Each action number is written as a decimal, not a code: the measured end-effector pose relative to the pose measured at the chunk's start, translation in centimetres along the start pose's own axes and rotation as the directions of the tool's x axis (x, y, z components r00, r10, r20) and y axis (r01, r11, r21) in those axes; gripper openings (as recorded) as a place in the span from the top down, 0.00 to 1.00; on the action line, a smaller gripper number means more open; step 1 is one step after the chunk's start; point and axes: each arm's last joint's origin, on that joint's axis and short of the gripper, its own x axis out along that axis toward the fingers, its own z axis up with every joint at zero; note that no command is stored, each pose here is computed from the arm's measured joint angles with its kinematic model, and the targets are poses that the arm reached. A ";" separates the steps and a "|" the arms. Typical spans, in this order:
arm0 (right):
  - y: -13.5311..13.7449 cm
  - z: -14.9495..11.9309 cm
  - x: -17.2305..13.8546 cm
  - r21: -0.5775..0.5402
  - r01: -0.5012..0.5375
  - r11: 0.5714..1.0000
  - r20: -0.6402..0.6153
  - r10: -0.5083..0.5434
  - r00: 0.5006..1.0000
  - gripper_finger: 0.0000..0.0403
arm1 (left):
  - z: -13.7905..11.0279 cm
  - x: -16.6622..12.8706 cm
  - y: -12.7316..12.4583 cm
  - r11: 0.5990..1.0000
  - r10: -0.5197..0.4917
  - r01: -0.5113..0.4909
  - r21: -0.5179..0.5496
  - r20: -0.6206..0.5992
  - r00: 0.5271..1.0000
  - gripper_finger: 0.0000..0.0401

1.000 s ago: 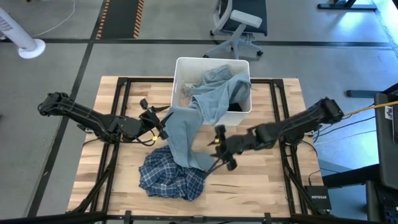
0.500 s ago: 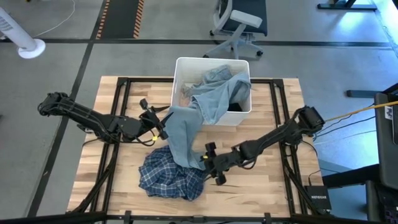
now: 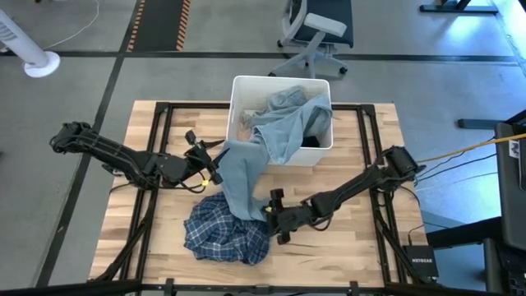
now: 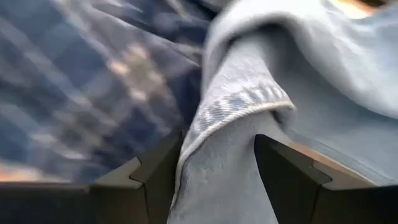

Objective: Sort clothes
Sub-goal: Put the blue pants into the white laundry bin

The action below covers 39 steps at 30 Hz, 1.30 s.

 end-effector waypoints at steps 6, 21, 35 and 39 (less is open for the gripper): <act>-0.2 -0.4 0.5 -0.098 0.134 0.986 -0.013 -0.136 0.991 0.48 | 0.0 0.0 0.0 1.000 0.000 0.000 0.000 0.000 1.000 0.67; -3.9 6.1 -7.5 -0.342 0.306 0.889 0.092 -0.292 0.952 0.94 | 0.0 0.0 0.0 1.000 -0.001 0.001 0.005 -0.001 1.000 0.67; -15.4 13.7 -19.6 -0.474 0.682 0.556 0.182 -0.696 0.694 0.97 | 0.0 0.0 0.0 1.000 -0.001 0.001 0.001 0.000 1.000 0.67; -19.9 14.8 -22.1 -0.500 0.740 0.450 0.137 -0.802 0.581 0.97 | 0.0 0.0 0.0 1.000 -0.001 0.001 0.004 0.000 1.000 0.67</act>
